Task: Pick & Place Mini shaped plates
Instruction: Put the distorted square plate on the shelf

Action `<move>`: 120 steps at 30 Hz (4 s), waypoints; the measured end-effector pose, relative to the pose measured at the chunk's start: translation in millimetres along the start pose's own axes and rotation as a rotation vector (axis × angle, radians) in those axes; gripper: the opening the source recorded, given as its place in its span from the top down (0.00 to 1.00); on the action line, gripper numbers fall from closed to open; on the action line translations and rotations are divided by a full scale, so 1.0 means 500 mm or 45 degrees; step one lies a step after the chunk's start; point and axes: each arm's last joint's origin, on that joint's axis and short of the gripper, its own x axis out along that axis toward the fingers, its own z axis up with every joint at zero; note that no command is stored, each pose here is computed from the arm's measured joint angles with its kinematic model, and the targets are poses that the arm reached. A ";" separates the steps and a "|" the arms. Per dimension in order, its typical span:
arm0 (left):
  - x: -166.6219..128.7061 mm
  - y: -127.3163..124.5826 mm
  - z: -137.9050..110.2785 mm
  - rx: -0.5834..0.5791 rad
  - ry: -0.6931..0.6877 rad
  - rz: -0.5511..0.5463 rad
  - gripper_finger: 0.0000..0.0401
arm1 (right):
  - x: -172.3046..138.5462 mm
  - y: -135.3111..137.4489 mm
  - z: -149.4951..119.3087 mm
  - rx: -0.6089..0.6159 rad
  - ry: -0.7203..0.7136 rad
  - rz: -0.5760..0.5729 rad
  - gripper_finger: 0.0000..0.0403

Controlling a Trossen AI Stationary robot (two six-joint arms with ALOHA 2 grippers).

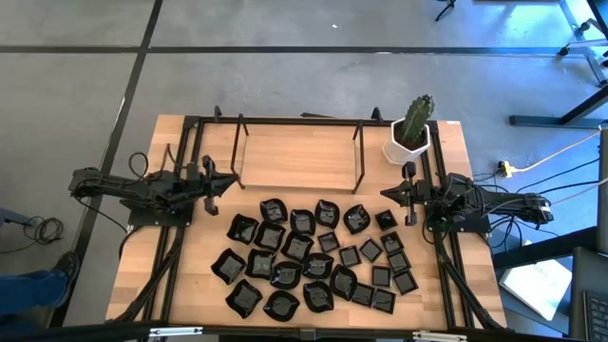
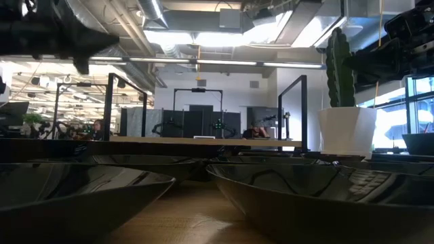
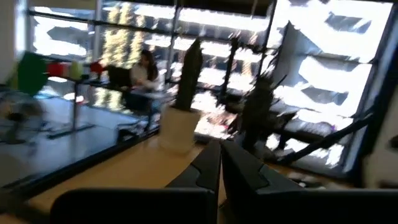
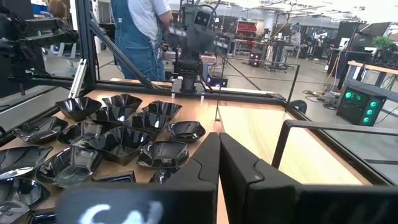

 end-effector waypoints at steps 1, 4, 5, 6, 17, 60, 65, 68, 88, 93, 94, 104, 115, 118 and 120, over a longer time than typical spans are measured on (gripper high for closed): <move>0.000 -0.005 0.007 -0.036 -0.036 -0.095 0.97 | 0.000 0.000 0.000 0.000 0.000 0.000 0.98; -0.003 -0.020 0.027 -0.079 -0.099 -0.368 0.97 | 0.000 0.000 0.000 -0.004 0.000 0.000 0.98; -0.004 -0.023 0.034 -0.098 -0.112 -0.428 0.97 | 0.000 0.000 0.000 -0.004 0.000 0.000 0.98; -0.005 -0.025 0.039 -0.117 -0.121 -0.467 0.97 | 0.000 0.000 0.000 -0.003 0.000 -0.001 0.98; -0.001 -0.019 0.022 0.020 -0.018 -0.343 0.98 | 0.000 0.000 0.000 -0.004 0.000 0.000 0.98; -0.001 0.001 -0.014 0.210 0.182 0.000 0.97 | 0.000 0.000 0.000 0.049 0.000 0.000 0.98; -0.001 0.001 -0.014 0.211 0.182 0.000 0.98 | 0.000 0.000 0.000 0.050 0.000 0.000 0.98; -0.001 0.001 -0.014 0.211 0.182 0.000 0.98 | 0.000 0.000 0.000 0.053 -0.001 -0.001 0.98; -0.001 0.001 -0.014 0.210 0.182 0.000 0.97 | 0.000 0.000 0.000 0.052 0.000 -0.002 0.98; 0.000 0.000 -0.008 0.183 0.138 -0.002 0.98 | 0.000 0.000 0.000 0.053 0.000 -0.002 0.98; 0.001 -0.001 -0.002 0.120 0.099 -0.005 0.98 | 0.000 0.000 0.000 0.053 0.000 -0.002 0.98; -0.022 -0.047 0.065 -0.131 -0.193 -1.008 0.97 | 0.000 0.000 0.000 0.053 -0.001 -0.002 0.98; -0.018 -0.044 0.062 -0.173 -0.173 -0.908 0.97 | 0.000 0.000 0.000 0.053 0.000 -0.002 0.98; -0.016 -0.043 0.066 -0.178 -0.171 -0.864 0.98 | 0.000 0.000 0.000 0.050 0.000 -0.002 0.98; -0.015 -0.045 0.077 -0.176 -0.184 -0.860 0.98 | 0.000 0.000 0.000 0.050 -0.001 -0.002 0.98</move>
